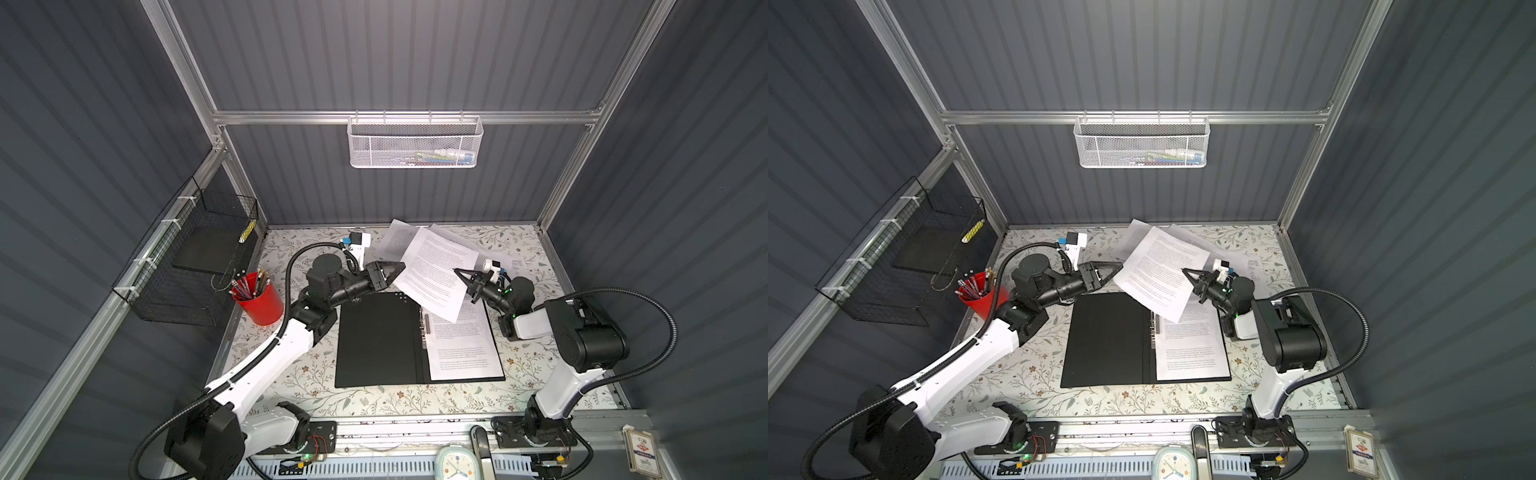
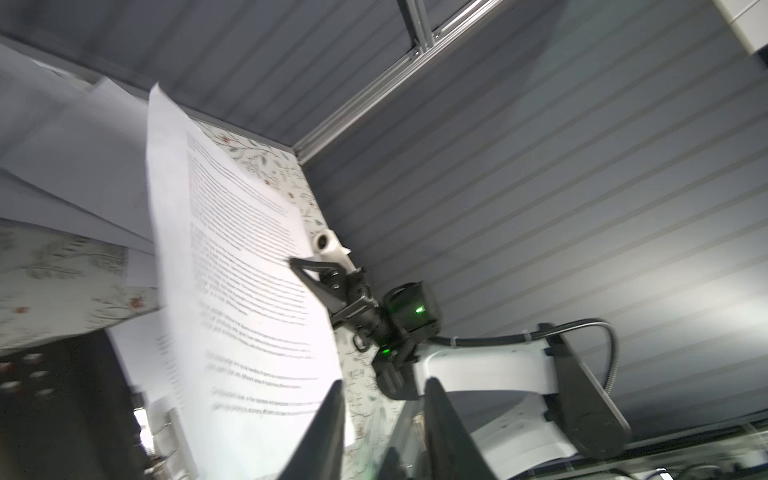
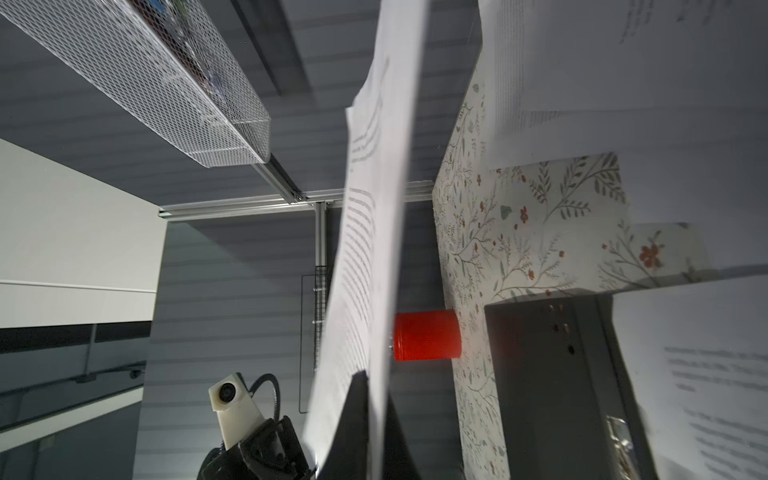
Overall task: Put the files into the folder
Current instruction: 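Lower the sheet with both grippers onto the clipped sheet in the folder, then press the new sheet under the metal clip with the right gripper while left holds folder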
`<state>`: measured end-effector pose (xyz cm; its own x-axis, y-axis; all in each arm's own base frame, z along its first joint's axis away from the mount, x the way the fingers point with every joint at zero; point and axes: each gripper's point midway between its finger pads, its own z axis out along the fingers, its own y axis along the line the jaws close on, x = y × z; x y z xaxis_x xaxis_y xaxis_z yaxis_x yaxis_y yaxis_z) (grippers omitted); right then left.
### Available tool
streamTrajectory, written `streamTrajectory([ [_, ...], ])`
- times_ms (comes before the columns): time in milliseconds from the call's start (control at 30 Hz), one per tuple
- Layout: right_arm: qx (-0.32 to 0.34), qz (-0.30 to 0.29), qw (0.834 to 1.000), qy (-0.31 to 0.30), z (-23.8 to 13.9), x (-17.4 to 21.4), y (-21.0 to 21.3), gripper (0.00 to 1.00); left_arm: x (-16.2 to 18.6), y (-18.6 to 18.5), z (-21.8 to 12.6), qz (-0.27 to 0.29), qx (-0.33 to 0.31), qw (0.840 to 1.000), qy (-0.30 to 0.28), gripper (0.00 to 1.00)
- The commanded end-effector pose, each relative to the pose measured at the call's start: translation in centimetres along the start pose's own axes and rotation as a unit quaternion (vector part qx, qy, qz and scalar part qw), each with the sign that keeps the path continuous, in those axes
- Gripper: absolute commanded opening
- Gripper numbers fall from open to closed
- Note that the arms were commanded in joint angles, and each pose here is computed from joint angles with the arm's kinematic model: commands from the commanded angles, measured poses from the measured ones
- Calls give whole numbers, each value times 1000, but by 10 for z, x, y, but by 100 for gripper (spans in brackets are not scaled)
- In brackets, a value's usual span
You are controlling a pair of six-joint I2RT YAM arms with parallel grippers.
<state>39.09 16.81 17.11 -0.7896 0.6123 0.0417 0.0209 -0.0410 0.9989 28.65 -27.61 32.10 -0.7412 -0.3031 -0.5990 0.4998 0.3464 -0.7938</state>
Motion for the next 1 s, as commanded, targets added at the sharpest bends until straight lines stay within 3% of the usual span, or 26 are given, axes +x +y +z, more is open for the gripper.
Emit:
streamTrajectory([
  [0, 32, -63, 994, 86, 3, 21, 12, 0, 28, 39, -19, 52, -111, 991, 62, 45],
  [67, 52, -85, 987, 127, 1, 32, 18, 0, 34, 47, -28, 64, -140, 985, 74, 52],
  [233, 177, -142, 952, 204, -25, 55, 10, 0, 47, 60, -36, 75, -171, 977, 103, 54],
  [333, 283, -158, 920, 219, -53, 55, -11, 0, 60, 75, -34, 58, -187, 972, 129, 55],
  [467, 358, -163, 894, 215, -73, 47, -27, 0, 83, 103, -35, 37, -222, 959, 170, 57],
  [667, 444, -172, 852, 218, -101, 38, -58, 0, 96, 132, -48, 42, -285, 935, 205, 78],
  [733, 459, -178, 843, 215, -106, 35, -65, 0, 100, 133, -49, 41, -285, 934, 211, 81],
  [967, 468, -196, 836, 210, -108, 27, -79, 0, 108, 142, -52, 43, -297, 925, 231, 94],
])
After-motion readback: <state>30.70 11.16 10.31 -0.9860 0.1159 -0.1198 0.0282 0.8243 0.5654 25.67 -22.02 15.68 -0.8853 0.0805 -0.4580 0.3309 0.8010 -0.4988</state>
